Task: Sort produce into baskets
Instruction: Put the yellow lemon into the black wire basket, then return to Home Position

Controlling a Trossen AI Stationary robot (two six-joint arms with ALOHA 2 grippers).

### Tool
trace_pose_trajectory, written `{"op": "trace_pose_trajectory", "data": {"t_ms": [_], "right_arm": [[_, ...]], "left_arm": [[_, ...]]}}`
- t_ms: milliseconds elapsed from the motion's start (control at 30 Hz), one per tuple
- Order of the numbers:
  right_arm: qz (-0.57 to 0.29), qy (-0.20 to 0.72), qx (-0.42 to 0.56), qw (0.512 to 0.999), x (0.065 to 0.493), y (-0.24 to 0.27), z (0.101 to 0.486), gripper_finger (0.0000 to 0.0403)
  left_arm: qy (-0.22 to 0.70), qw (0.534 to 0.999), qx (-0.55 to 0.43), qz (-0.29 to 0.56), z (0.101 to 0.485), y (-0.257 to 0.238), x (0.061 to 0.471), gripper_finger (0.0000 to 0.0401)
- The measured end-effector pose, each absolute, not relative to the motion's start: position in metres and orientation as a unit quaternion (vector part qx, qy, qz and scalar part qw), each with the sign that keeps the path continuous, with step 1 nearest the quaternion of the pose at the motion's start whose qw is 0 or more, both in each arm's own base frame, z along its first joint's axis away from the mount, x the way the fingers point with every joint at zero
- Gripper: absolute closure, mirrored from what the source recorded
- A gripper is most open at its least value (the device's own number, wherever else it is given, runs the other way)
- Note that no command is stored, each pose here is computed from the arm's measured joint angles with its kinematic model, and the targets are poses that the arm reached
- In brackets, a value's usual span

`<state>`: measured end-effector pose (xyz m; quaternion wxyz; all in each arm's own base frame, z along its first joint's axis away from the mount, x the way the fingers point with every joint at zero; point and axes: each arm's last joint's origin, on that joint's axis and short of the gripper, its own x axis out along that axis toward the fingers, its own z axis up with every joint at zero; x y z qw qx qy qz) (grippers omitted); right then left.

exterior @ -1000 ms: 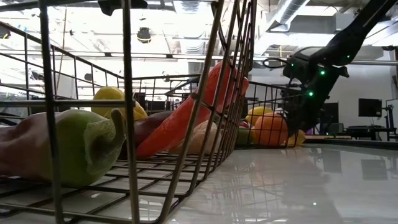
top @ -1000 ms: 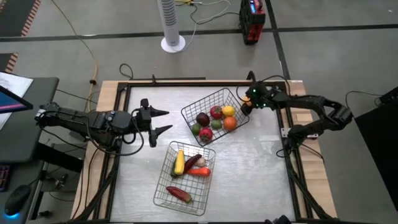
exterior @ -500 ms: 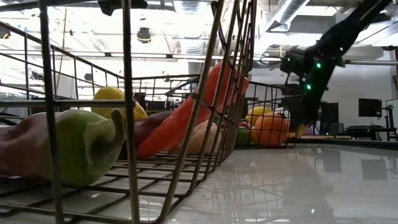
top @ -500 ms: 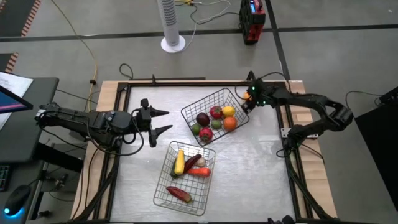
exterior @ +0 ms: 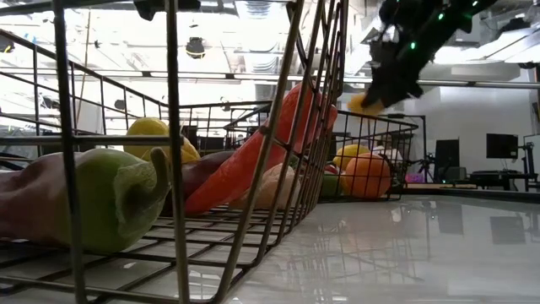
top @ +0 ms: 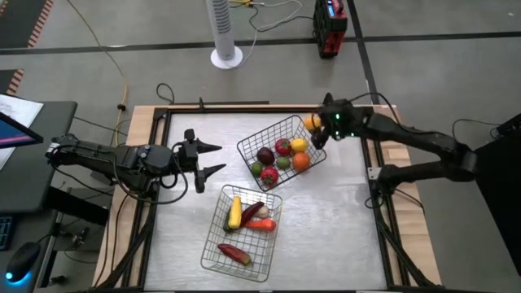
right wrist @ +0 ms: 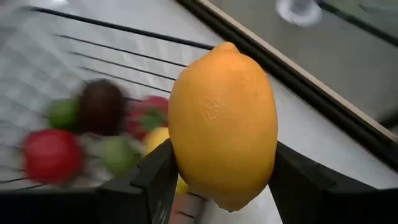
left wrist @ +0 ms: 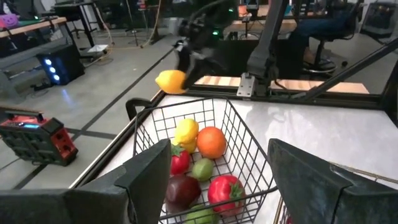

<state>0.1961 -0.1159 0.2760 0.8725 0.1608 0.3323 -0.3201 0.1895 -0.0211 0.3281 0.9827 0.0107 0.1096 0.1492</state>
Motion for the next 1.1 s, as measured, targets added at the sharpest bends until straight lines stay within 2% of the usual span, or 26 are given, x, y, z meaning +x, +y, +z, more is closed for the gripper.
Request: {"op": "trace_pose_trajectory", "data": {"t_ms": [133,267,433,633,800,967,1100], "right_arm": [[-0.259,0.304,0.145,0.905,0.211,-0.086,0.276,0.0143],[-0.213,0.316,0.136,0.914,0.222,-0.063,0.265,0.0124],[-0.236,0.307,0.097,0.917,0.221,-0.047,0.257,0.0111],[-0.27,0.292,0.075,0.914,0.192,-0.04,0.249,0.011],[-0.26,0.194,0.101,0.941,0.159,-0.032,0.253,0.0109],[-0.232,0.099,0.108,0.962,0.131,-0.023,0.25,0.0109],[-0.213,0.049,0.115,0.969,0.114,-0.017,0.242,0.011]], "left_arm": [[0.093,0.984,0.006,0.15,0.331,-0.021,0.19,0.0145],[0.076,0.985,0.005,0.153,0.335,-0.021,0.191,0.0145],[0.077,0.982,0.008,0.174,0.333,-0.021,0.193,0.0145],[0.032,0.981,0.019,0.19,0.32,-0.023,0.204,0.0145],[-0.014,0.982,0.017,0.19,0.299,-0.024,0.204,0.0145],[-0.046,0.983,-0.008,0.175,0.299,-0.024,0.18,0.0145],[-0.069,0.985,-0.018,0.159,0.284,-0.024,0.16,0.0145]]}}
